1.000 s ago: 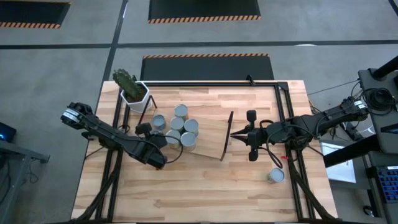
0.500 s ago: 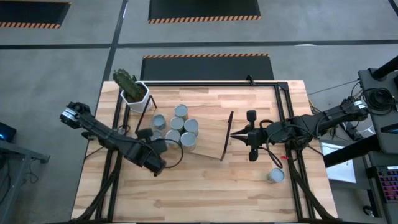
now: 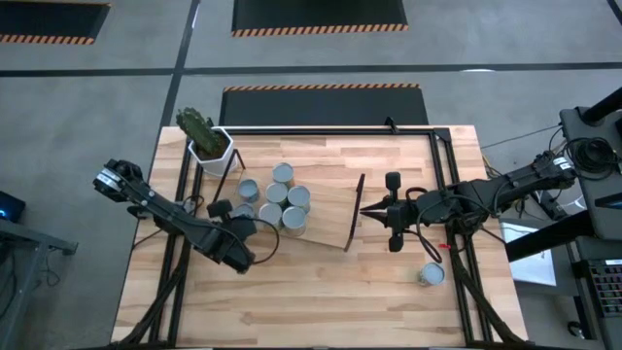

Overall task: Pick and place cans onto a shelf
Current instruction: Adjust the small canned oranges can on the shelf

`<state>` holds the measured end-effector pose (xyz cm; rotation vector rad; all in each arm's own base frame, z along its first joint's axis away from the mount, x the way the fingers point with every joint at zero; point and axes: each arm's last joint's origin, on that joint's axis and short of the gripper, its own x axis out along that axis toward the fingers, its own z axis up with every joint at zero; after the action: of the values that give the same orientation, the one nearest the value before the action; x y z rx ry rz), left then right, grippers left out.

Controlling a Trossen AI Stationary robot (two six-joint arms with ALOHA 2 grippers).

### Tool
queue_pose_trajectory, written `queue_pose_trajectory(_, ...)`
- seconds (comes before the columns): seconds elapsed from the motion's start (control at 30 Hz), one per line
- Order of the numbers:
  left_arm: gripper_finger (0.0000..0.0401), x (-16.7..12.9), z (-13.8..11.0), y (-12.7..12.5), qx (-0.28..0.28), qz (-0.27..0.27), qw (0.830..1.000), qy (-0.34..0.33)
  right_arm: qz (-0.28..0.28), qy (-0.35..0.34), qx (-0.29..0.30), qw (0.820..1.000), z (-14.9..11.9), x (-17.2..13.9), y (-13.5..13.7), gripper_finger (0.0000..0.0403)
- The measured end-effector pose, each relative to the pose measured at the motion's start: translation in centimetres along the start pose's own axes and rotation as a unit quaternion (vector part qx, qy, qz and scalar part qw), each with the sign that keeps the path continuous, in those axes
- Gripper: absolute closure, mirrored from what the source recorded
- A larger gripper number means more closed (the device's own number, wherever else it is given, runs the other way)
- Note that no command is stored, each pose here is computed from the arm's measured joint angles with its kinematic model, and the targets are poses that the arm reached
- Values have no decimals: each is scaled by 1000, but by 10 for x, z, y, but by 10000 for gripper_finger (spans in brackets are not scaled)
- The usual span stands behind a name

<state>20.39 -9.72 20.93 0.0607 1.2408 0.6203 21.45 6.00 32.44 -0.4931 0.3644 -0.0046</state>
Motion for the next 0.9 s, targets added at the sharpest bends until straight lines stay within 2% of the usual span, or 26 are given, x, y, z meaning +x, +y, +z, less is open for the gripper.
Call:
queue_pose_trajectory(0.13,401,2,-4,4,-19,23,999,11,-1,-1,-1,1000,0,0,0,390)
queue_pose_trajectory(0.27,401,-1,-13,16,-60,80,994,43,0,-1,-1,1000,0,0,0,390)
queue_pose_trajectory(0.37,401,-6,-14,15,-65,74,994,39,0,-1,-1,1000,0,0,0,390)
queue_pose_trajectory(0.47,401,-11,-10,7,-51,46,998,7,0,-1,-1,1000,0,0,0,390)
queue_pose_trajectory(0.6,401,-13,0,-1,-36,29,996,-74,0,-1,-1,1000,0,0,0,390)
queue_pose_trajectory(0.77,401,-11,7,2,-40,64,989,-130,0,-1,-1,1000,0,0,0,390)
queue_pose_trajectory(0.9,401,-7,12,6,-49,76,988,-127,0,-1,-1,1000,0,0,0,390)
